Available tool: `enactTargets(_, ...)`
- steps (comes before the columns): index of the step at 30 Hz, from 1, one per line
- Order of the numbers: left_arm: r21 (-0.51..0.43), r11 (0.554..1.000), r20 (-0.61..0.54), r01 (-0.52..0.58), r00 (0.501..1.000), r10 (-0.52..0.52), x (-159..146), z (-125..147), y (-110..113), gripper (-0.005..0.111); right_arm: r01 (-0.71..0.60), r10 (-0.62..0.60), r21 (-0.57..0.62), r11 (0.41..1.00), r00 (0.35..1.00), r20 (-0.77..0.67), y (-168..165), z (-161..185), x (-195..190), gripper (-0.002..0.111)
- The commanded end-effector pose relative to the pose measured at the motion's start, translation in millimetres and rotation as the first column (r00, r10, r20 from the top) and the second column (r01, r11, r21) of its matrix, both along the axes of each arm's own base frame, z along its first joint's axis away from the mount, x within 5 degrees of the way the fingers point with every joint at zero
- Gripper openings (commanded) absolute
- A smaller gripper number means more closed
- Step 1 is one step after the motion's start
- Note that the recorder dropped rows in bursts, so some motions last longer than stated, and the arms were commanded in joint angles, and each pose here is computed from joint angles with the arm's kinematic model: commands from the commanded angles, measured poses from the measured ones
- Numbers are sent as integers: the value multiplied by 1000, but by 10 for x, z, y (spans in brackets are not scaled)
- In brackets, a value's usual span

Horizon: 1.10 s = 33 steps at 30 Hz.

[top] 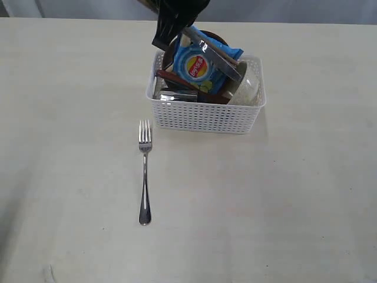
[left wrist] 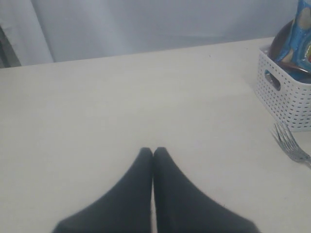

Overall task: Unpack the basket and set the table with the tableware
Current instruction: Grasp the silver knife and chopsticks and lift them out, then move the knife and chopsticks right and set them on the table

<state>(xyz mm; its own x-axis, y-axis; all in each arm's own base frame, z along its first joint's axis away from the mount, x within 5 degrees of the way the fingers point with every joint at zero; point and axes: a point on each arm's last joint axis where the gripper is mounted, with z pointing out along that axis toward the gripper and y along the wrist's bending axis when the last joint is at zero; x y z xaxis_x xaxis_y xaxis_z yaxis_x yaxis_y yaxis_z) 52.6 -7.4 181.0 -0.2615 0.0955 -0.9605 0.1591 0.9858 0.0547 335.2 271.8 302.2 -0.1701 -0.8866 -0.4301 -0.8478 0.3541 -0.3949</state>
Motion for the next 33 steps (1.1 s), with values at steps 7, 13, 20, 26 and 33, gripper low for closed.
enactTargets(7, 0, 1000, 4, -3, 1000, 3, 0, -2, 2, 0, 87, -83, -35, 996, 993, 85, -195, 299, -56, -1)
enactTargets(13, 0, 1000, 4, -3, 1000, 3, 0, -2, 2, 0, 221, -219, -35, 975, 974, 54, -451, 359, 12, -1)
enactTargets(20, 0, 1000, 4, -3, 1000, 3, 0, -2, 2, 0, 362, -357, -110, 926, 932, 61, -687, 377, 54, -1)
enactTargets(26, 0, 1000, 4, -3, 1000, 3, 0, -2, 2, 0, 565, -569, -77, 822, 821, -53, -1258, 331, 283, -1)
enactTargets(33, 0, 1000, 4, -3, 1000, 3, 0, -2, 2, 0, 714, -724, -125, 689, 673, -151, -1894, -2, 403, -1)
